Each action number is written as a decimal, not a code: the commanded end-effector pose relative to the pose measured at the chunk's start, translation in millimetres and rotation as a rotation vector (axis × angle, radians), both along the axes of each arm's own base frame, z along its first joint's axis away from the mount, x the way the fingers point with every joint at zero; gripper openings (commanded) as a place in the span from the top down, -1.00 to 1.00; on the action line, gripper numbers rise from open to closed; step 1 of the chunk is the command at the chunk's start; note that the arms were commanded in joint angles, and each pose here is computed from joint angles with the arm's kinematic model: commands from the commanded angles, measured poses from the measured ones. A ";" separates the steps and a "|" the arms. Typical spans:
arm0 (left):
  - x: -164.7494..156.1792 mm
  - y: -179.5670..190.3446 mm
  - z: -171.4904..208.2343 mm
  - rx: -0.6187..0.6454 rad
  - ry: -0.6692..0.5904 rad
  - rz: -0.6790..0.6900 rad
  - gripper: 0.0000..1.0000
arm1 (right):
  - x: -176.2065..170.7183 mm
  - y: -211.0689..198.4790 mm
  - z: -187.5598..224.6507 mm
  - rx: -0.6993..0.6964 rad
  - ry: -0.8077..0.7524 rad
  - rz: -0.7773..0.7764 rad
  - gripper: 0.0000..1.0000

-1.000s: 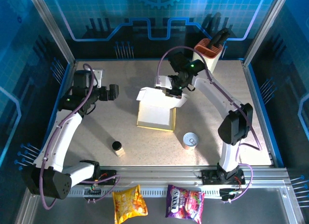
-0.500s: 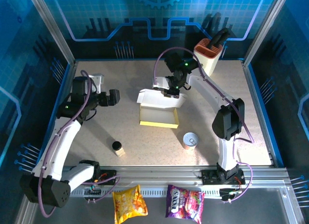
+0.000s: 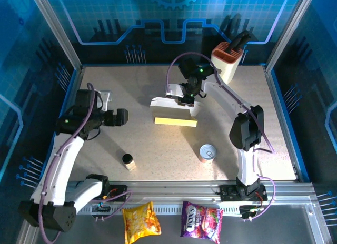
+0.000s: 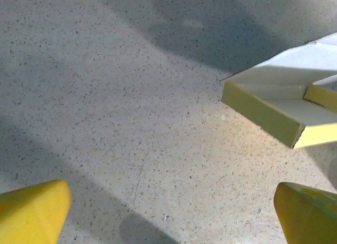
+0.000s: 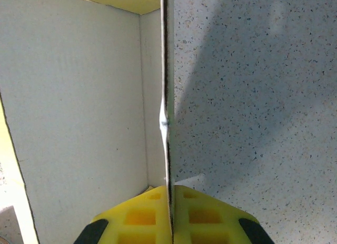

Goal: Fold the paper box

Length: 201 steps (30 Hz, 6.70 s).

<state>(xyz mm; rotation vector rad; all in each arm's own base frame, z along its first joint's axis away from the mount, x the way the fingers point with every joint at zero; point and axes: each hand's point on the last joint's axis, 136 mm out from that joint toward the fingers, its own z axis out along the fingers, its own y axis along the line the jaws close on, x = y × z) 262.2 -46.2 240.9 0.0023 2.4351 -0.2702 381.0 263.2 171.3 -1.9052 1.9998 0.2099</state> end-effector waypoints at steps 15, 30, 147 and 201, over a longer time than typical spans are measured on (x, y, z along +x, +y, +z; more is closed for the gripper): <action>-28.0 32.1 -45.2 0.130 0.051 0.115 -1.00 | 0.7 3.2 -5.2 0.043 0.044 -0.001 0.70; -25.2 6.5 -33.8 -0.028 -0.027 0.064 -1.00 | -9.0 11.5 37.2 0.178 0.027 -0.027 0.11; 131.3 -120.2 -89.4 -0.277 -0.363 -0.408 0.06 | -6.8 -72.0 -17.7 0.956 0.095 -0.665 0.47; 124.8 -107.1 -55.6 -0.219 -0.564 -0.425 -0.32 | -54.1 -55.4 54.3 0.914 -0.027 -0.188 1.00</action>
